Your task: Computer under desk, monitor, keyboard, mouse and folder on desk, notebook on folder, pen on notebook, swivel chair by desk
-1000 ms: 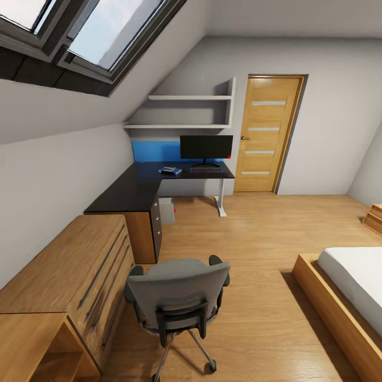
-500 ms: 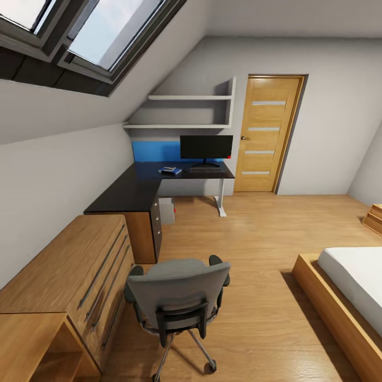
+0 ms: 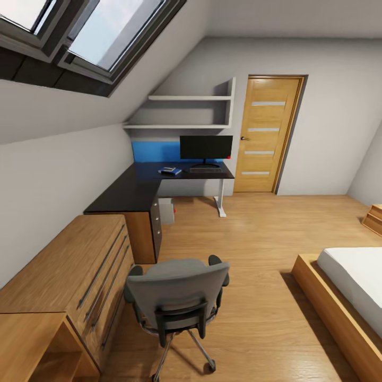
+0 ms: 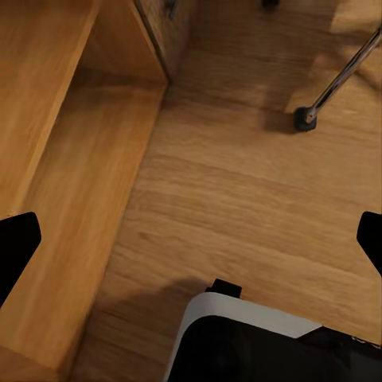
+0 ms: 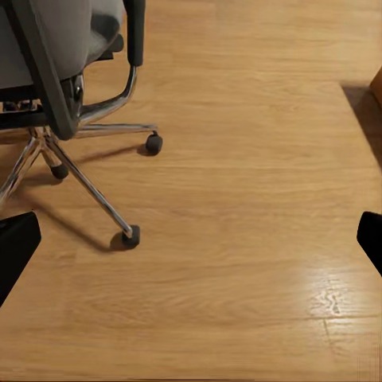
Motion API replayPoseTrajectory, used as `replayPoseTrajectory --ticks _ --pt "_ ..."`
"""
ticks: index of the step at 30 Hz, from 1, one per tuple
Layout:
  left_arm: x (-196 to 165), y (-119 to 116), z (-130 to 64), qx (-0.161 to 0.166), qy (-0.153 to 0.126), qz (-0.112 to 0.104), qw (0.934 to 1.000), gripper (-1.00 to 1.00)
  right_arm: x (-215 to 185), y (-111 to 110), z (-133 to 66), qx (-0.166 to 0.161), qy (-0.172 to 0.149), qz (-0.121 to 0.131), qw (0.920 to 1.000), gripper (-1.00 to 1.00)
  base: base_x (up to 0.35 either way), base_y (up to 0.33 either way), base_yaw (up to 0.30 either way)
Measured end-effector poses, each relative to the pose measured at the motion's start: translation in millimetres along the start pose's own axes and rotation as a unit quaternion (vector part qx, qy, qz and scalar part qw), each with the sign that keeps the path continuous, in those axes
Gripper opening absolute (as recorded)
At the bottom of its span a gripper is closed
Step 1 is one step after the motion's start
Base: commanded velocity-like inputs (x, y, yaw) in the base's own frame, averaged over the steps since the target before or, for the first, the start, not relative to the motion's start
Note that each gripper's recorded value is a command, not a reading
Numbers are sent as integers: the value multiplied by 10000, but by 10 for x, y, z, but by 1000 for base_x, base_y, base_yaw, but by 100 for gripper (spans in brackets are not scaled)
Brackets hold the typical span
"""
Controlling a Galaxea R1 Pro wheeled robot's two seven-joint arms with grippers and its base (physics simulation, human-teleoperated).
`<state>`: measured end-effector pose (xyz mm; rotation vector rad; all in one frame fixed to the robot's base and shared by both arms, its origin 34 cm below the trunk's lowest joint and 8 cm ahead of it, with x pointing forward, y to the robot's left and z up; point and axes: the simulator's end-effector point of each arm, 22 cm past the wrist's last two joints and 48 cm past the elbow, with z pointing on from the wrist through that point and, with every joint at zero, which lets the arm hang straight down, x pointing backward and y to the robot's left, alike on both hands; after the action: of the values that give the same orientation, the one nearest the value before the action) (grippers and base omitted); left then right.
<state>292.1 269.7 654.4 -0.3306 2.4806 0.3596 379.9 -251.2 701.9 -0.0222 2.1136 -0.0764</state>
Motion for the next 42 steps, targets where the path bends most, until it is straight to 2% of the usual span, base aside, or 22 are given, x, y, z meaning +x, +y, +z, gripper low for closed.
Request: replayPoseTrajectory --ticks 7,42 --pt "-34 -34 -4 36 -62 2 10000 100 3 -16 1 2 4 -13 10000 100 0 -15 0" --pt "34 -119 342 -22 -108 -72 9999 100 260 18 268 -9 8 -17 10000 100 0 0 0"
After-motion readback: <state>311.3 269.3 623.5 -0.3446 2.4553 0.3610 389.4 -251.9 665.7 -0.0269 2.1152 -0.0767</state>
